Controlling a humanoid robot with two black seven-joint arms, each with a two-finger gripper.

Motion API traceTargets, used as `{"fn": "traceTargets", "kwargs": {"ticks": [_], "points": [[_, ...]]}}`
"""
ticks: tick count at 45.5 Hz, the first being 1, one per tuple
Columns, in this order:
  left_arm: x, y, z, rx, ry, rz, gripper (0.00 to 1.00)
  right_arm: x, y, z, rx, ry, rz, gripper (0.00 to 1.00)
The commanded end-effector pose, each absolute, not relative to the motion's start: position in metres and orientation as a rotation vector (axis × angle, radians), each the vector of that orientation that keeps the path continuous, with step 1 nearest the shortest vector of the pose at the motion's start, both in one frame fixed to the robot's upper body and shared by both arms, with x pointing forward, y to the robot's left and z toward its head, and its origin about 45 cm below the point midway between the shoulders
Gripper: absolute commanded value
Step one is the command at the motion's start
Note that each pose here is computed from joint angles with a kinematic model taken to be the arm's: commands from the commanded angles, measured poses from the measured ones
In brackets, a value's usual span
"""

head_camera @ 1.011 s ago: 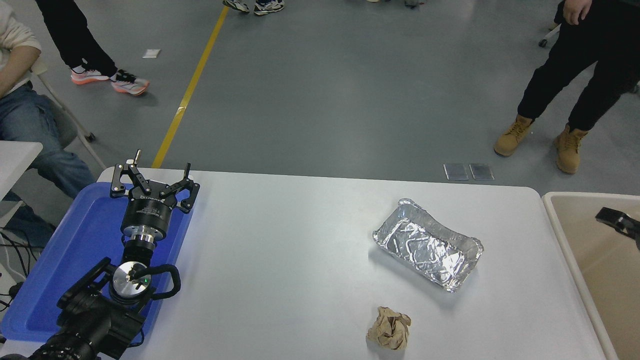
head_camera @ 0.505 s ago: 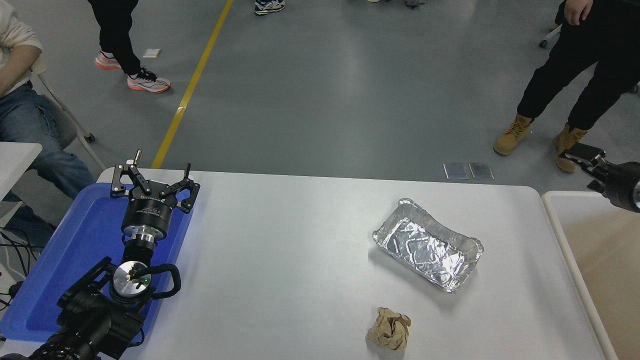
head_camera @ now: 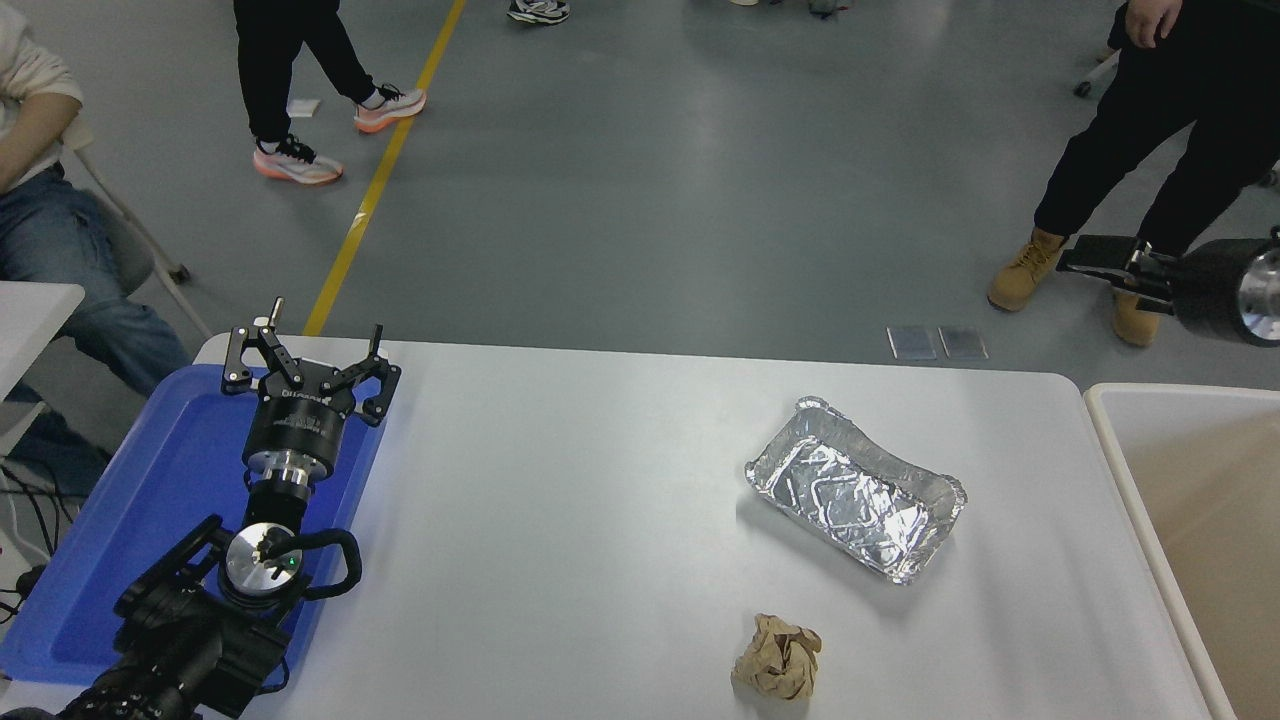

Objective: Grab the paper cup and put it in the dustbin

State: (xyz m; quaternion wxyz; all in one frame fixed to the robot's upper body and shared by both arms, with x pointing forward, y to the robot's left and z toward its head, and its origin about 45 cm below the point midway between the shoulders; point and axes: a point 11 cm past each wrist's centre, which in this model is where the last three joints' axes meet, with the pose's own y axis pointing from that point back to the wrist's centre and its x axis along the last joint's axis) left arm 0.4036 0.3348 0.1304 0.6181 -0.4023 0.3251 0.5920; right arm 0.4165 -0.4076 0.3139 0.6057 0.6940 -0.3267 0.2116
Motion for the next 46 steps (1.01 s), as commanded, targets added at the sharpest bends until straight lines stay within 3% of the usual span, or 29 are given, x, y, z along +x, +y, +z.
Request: {"fn": "traceTargets", "kwargs": {"ticks": [1,30,46], "points": [[0.4035,0.3347,0.1304,-0.926,0.748,1.361,1.00,0.405,-0.377,0.353,1.501,-0.515,0.571,1.00],[0.4035,0.3347,0.1304,-0.926,0.748,1.361,1.00,0.364,-0.236,0.364,1.590,-0.074,0.429,1.00],[0.4035,0.3347,0.1304,-0.926,0.748,1.361,1.00,0.334,-0.185,0.345,1.679,0.091,0.225,1.00]]}}
